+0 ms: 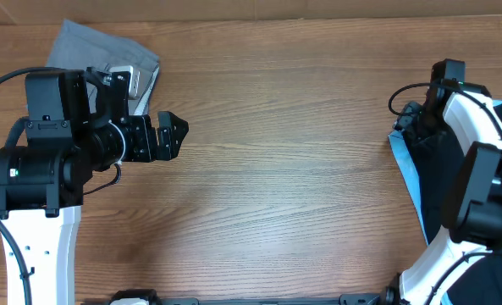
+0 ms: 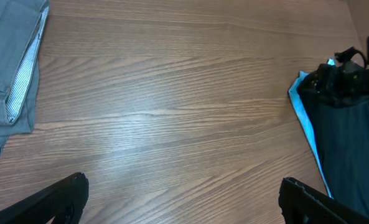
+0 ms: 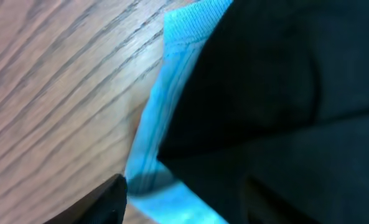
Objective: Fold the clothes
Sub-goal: 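Raise both arms and reach the right gripper toward the black T-shirt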
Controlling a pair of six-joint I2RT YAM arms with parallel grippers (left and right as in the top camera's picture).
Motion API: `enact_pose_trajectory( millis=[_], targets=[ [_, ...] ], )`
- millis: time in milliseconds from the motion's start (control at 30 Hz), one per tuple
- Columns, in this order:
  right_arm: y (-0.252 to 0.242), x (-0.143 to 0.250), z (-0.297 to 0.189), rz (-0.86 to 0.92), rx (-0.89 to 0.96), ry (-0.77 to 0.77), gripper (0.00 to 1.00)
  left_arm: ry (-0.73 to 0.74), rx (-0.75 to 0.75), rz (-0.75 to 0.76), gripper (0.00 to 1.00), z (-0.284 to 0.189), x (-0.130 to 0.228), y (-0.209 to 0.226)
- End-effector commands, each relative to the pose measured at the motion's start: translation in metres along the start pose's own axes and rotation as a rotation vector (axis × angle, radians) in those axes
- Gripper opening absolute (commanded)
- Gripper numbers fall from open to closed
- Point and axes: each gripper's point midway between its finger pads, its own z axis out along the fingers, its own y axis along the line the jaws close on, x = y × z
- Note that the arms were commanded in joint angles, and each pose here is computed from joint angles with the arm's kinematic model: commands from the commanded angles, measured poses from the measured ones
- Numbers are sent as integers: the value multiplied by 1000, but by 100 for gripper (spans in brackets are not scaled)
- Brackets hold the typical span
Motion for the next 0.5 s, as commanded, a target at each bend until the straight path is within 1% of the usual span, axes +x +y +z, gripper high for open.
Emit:
enact_pose_trajectory(
  millis=[0, 33, 100, 133, 167, 233, 267, 333, 400, 433, 467],
  targets=[
    [-2, -6, 11, 13, 30, -6, 56, -24, 23, 32, 100, -7, -6, -6],
    [-6, -6, 15, 35, 52, -3, 55, -21, 22, 31, 100, -7, -5, -6],
    [-12, -5, 19, 55, 85, -5, 48, -19, 22, 30, 100, -7, -5, -6],
    [-14, -5, 20, 60, 96, -7, 44, -18, 22, 29, 100, -7, -4, -6],
    [-16, -5, 20, 61, 104, -9, 37, -18, 22, 29, 100, -7, -4, -6],
    [-17, -5, 19, 61, 105, -9, 29, -18, 22, 29, 100, -7, -4, -6],
    [-18, -6, 19, 64, 108, -9, 27, -18, 22, 29, 100, -7, -4, -6],
    [-21, -5, 19, 70, 111, -3, 28, -18, 22, 29, 100, -7, -4, -6],
    [-25, -5, 19, 78, 115, 2, 36, -18, 22, 29, 100, -7, -4, -6],
    [-27, -5, 19, 78, 116, 5, 38, -18, 22, 29, 100, -7, -4, -6],
    [-29, -5, 19, 83, 118, 8, 37, -18, 22, 29, 100, -7, -4, -6]
  ],
)
